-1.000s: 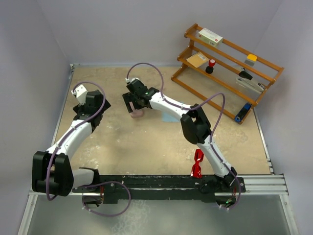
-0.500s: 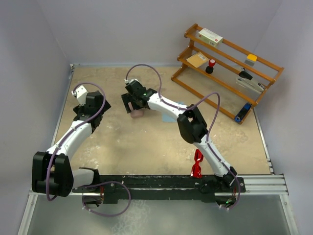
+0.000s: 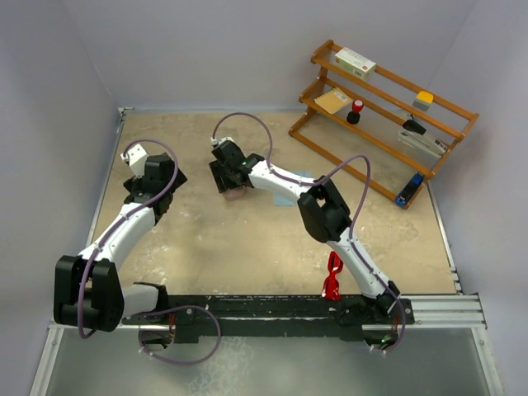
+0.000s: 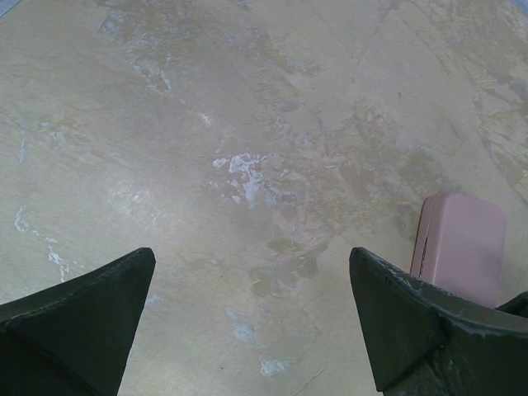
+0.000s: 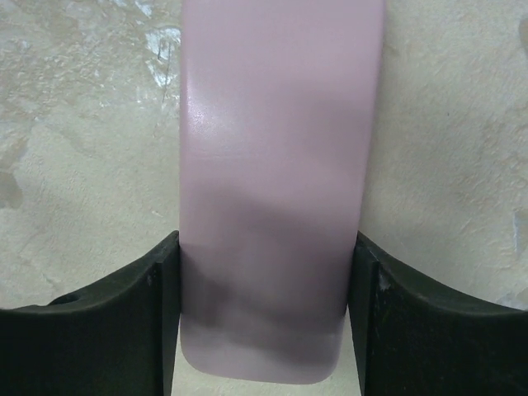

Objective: Organize the sunglasses
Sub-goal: Pick up the sunglasses case from the center of the board, then place the sunglasses case at the center of the board.

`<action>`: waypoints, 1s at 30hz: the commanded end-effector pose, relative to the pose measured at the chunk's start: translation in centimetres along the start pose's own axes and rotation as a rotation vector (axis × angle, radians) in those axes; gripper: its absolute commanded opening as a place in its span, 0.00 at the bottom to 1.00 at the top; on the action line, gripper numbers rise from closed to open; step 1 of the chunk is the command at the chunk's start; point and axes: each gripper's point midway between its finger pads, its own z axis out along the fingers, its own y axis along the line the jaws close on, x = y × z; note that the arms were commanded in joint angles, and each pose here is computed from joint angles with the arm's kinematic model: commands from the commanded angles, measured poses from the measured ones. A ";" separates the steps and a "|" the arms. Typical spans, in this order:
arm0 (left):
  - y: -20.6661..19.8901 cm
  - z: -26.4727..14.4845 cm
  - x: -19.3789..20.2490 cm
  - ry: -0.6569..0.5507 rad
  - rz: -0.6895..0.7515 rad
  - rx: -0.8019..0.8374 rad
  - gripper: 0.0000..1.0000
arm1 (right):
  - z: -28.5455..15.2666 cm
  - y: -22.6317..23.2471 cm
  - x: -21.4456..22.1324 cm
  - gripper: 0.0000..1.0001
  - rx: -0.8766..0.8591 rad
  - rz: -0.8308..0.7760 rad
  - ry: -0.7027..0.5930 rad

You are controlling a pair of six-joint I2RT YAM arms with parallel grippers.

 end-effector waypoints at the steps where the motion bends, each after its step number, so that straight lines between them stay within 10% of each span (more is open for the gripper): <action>1: -0.7 0.0 -1.2 -0.033 -0.026 0.019 0.99 | -2.5 0.4 -0.5 0.52 -0.020 0.009 -0.012; 8: -0.5 -0.1 -1.4 -0.040 -0.025 0.012 0.99 | -5.7 0.1 0.3 0.19 -0.047 -0.020 -0.018; 30: -0.5 0.2 -0.8 -0.025 -0.021 0.008 0.99 | -14.7 1.8 11.0 0.19 -0.178 -0.088 0.085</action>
